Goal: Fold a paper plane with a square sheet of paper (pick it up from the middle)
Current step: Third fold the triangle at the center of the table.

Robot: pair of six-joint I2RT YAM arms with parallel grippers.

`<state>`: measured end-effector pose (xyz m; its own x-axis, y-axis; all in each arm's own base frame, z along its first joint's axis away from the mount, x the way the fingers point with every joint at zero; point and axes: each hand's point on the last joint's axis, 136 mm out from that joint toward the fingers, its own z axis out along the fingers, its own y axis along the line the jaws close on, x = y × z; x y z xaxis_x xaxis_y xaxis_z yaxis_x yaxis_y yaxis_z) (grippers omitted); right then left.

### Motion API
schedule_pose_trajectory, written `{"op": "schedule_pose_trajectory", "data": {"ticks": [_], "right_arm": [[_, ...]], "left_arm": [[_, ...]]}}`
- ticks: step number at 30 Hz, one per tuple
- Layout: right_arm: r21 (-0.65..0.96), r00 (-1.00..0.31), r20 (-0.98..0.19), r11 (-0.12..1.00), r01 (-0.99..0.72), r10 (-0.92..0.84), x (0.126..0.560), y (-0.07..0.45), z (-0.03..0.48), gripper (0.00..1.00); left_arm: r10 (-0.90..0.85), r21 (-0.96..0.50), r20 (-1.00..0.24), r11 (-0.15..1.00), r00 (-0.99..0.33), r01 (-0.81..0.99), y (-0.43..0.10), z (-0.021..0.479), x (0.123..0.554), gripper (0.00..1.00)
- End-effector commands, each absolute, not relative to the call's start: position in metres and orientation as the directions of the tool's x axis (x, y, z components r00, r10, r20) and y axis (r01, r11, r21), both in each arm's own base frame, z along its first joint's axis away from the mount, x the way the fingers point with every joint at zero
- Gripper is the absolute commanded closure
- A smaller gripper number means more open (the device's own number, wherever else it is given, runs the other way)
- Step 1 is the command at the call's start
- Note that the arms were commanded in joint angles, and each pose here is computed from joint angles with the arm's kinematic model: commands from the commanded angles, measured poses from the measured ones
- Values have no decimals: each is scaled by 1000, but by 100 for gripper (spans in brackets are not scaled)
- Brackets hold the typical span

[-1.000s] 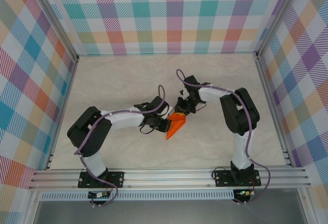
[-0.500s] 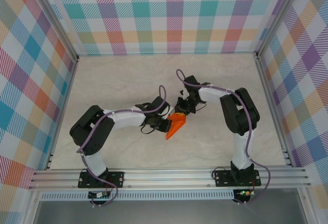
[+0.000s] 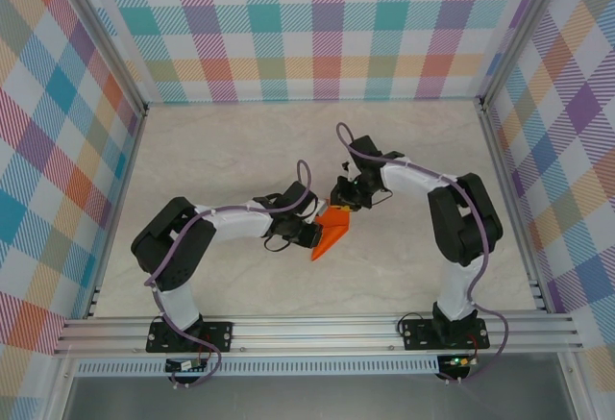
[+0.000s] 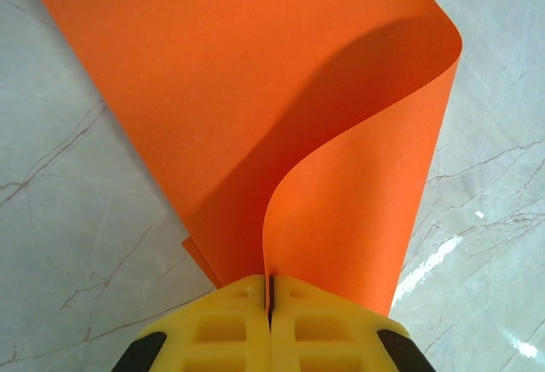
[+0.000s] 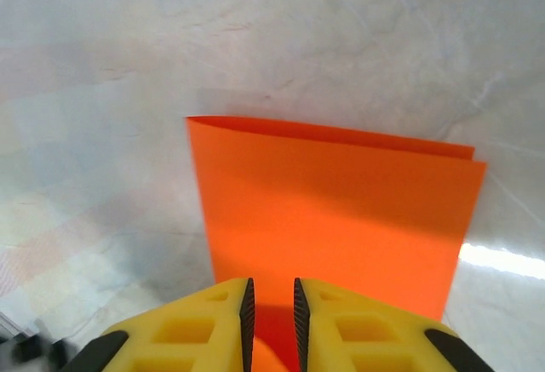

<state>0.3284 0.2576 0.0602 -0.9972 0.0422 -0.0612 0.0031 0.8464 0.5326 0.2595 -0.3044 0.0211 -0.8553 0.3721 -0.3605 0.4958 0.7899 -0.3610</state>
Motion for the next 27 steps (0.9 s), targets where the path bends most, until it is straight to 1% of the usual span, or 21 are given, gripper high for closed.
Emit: {"op": "schedule_pose_trajectory", "data": {"ticks": [1, 6, 10, 15, 22, 27], "right_arm": [[556, -997, -67, 832, 0, 45, 321, 256, 70, 78], [572, -999, -29, 820, 18, 42, 324, 264, 57, 86], [549, -999, 10, 835, 35, 36, 328, 266, 36, 88], [527, -999, 34, 849, 43, 30, 327, 264, 19, 89], [502, -998, 53, 863, 59, 37, 321, 258, 8, 90], [504, -998, 54, 861, 63, 41, 319, 257, 8, 90]], "left_arm": [[358, -368, -334, 802, -872, 470, -296, 19, 252, 95], [348, -387, -347, 793, -871, 471, -300, 26, 253, 94], [345, -401, -346, 786, -872, 470, -302, 28, 252, 93], [325, -426, -355, 778, -877, 461, -305, 35, 252, 93], [302, -446, -364, 774, -881, 449, -308, 44, 253, 91], [300, -437, -349, 786, -888, 437, -305, 38, 252, 91]]}}
